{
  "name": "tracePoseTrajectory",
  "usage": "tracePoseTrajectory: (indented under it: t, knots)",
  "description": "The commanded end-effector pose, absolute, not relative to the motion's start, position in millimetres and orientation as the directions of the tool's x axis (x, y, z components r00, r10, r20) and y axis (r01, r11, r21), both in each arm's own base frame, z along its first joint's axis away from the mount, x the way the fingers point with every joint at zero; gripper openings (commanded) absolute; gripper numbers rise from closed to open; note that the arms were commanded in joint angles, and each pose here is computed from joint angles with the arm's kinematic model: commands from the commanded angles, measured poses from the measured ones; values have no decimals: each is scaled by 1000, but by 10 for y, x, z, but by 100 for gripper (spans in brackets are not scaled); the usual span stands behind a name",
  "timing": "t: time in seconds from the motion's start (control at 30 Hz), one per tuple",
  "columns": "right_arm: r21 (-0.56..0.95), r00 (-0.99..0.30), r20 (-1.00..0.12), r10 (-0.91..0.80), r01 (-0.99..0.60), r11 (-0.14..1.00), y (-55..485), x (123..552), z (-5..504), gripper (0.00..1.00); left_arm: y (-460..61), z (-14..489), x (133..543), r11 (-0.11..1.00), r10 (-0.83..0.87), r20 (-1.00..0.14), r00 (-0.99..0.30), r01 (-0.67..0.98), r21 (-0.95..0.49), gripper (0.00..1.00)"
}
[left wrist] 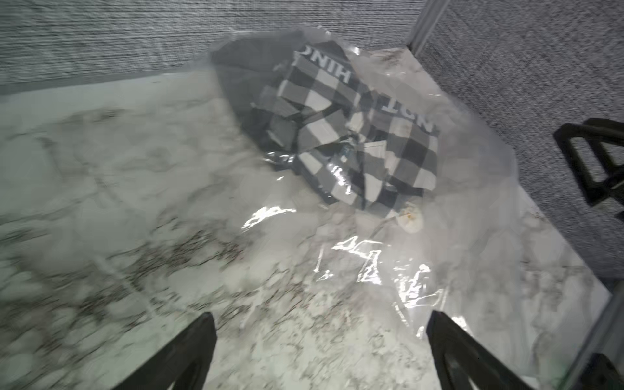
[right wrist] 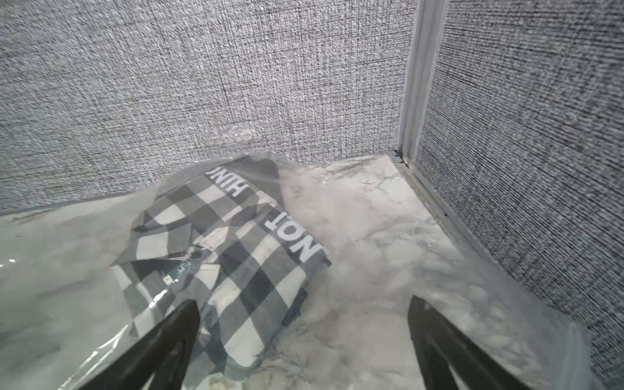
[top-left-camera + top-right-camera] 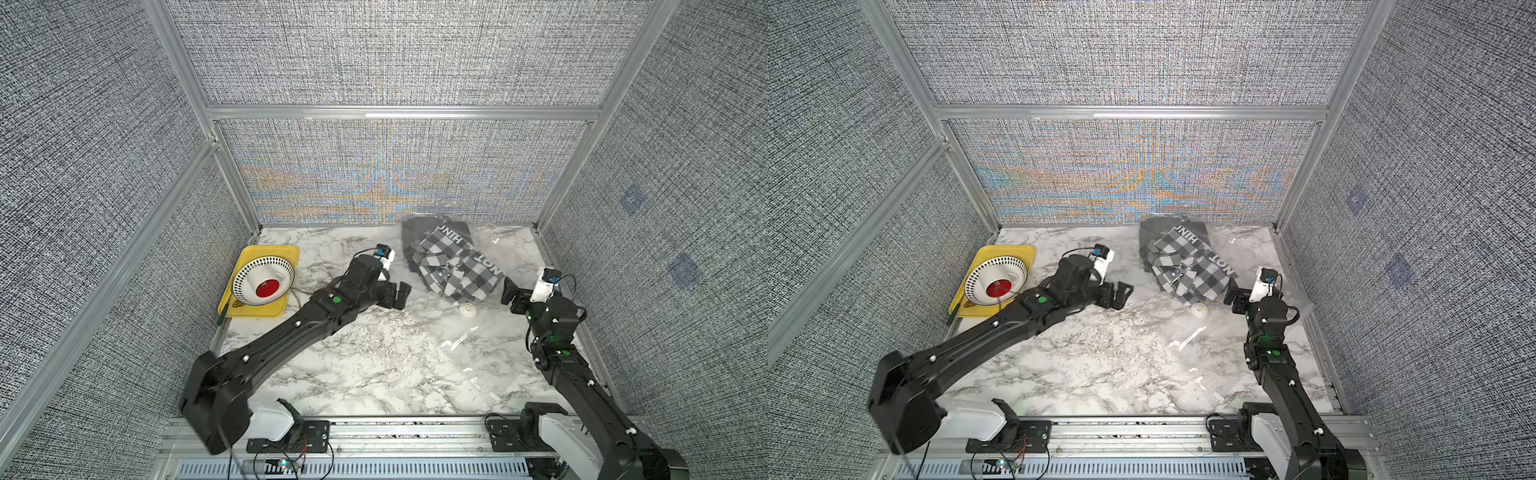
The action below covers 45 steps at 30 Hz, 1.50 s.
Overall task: Place the folded shirt into the vacuum bag
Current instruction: Reset both arms
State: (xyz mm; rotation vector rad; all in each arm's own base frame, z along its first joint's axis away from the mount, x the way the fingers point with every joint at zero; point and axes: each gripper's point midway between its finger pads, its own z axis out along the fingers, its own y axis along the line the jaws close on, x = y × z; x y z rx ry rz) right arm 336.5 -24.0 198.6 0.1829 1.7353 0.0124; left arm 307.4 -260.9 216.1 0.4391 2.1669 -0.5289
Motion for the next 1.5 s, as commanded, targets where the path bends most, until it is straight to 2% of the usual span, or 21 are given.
tracePoseTrajectory:
  t: [0.0,0.27,0.5,0.73,0.87,0.97,1.1,1.13,1.2,1.3,1.47]
  knots:
    - [77,-47,-995,88,196,978,-412,3320,2091,99,-1976,2280,3217,943,82,-883,-463,322,-82,100]
    - [116,-19,-992,125,253,960,-598,3259,1860,99,-718,2000,3207,999,39,-915,-402,17,35,100]
    - [131,-12,-990,137,240,962,-599,3325,1734,99,-113,1716,3248,985,40,-918,-396,-138,103,100]
    - [156,-20,-986,163,199,968,-535,3432,1614,99,20,1379,3459,977,101,-925,-365,-142,162,100]
    - [119,-41,-991,128,174,977,-440,3451,1480,99,234,1228,3612,969,6,-919,-394,-223,102,100]
    - [50,-54,-997,57,124,991,-254,3510,1462,99,252,1258,3726,970,19,-934,-357,-221,105,100]
    - [-27,-75,-997,-22,68,997,-47,3548,1358,99,277,1110,3816,976,-52,-947,-318,-216,19,100]
    - [-44,-76,-996,-39,57,997,-4,3564,1337,99,254,1124,3851,979,-48,-953,-299,-205,15,100]
    - [-63,-107,-993,-58,46,997,35,3639,1283,99,127,1028,3886,992,-6,-932,-364,-120,41,100]
    - [-62,-122,-991,-56,39,997,44,3683,1260,99,-31,957,3982,999,28,-931,-365,-23,39,100]
    - [-34,-150,-988,-31,22,999,15,3754,1220,99,-43,937,3975,999,45,-916,-398,-9,53,100]
